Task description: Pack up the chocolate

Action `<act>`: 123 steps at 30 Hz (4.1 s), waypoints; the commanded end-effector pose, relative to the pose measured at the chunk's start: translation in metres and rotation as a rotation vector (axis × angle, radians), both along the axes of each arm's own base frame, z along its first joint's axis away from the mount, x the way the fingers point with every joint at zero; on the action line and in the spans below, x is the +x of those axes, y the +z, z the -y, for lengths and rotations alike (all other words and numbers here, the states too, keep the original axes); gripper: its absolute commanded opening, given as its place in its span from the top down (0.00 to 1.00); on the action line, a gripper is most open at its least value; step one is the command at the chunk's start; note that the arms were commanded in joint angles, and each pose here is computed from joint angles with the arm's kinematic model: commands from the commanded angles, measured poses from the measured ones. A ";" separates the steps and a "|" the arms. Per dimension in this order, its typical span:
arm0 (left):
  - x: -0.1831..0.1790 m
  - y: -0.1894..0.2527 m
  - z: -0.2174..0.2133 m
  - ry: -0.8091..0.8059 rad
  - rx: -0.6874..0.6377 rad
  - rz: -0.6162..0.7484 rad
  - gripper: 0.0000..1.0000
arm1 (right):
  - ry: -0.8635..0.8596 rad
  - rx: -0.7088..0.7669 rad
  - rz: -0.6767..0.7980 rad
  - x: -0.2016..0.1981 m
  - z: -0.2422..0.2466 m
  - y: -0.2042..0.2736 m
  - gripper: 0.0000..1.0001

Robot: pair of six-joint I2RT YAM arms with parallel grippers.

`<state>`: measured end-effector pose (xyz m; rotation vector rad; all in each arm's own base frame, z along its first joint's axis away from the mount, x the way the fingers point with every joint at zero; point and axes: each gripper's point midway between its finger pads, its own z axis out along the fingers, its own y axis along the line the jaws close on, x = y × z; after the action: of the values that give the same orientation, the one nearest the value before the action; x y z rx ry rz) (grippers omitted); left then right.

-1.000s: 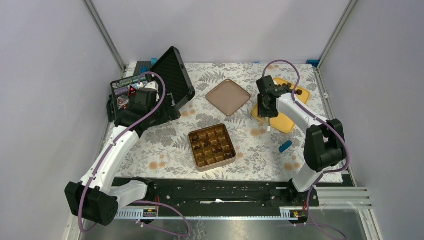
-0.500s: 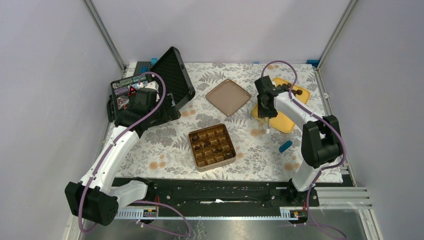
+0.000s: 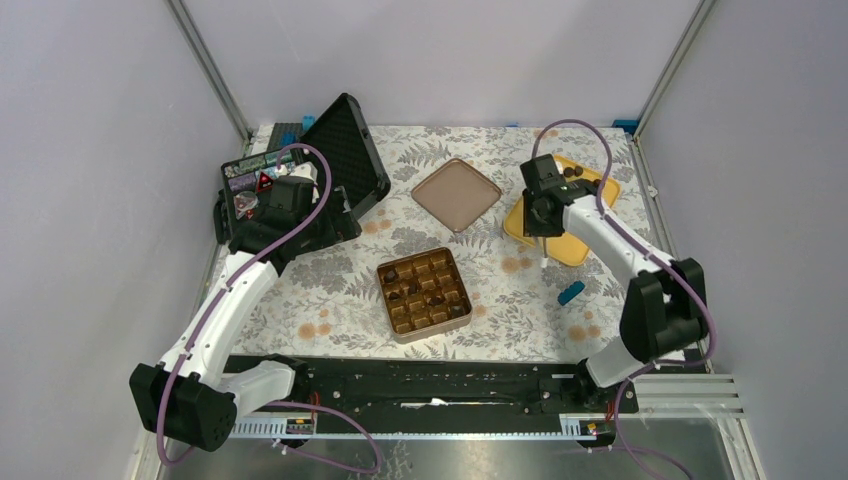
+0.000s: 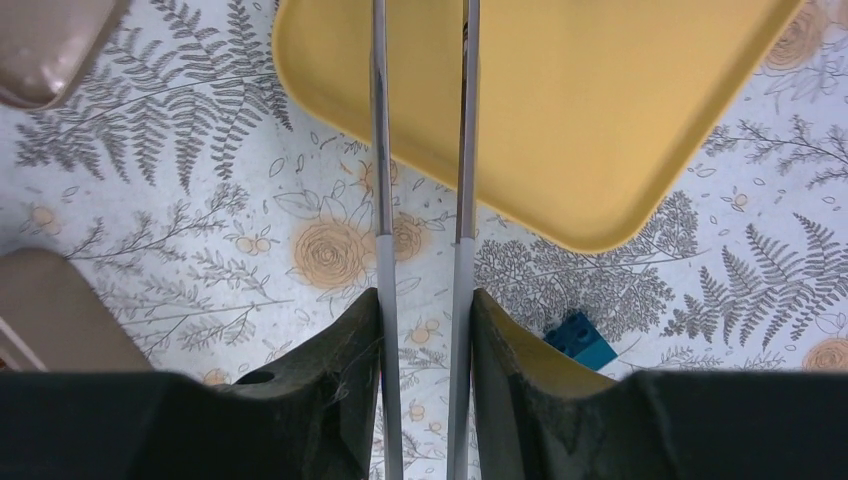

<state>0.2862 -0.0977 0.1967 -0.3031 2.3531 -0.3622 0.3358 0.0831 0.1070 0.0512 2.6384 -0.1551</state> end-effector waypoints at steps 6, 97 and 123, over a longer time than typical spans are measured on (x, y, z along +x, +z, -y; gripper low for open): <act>0.010 0.015 -0.002 0.009 0.002 0.064 0.01 | 0.013 0.085 0.100 -0.036 0.005 0.054 0.78; 0.005 0.023 -0.015 0.117 -0.032 0.051 0.01 | 0.026 0.129 0.168 -0.049 -0.006 0.078 0.76; 0.010 0.013 -0.016 0.110 -0.004 0.033 0.01 | -0.153 0.159 0.144 0.004 0.037 0.045 0.61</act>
<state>0.2875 -0.0830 0.2050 -0.4406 2.3289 -0.3211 0.3148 0.0523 0.1319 0.2716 2.5984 0.0294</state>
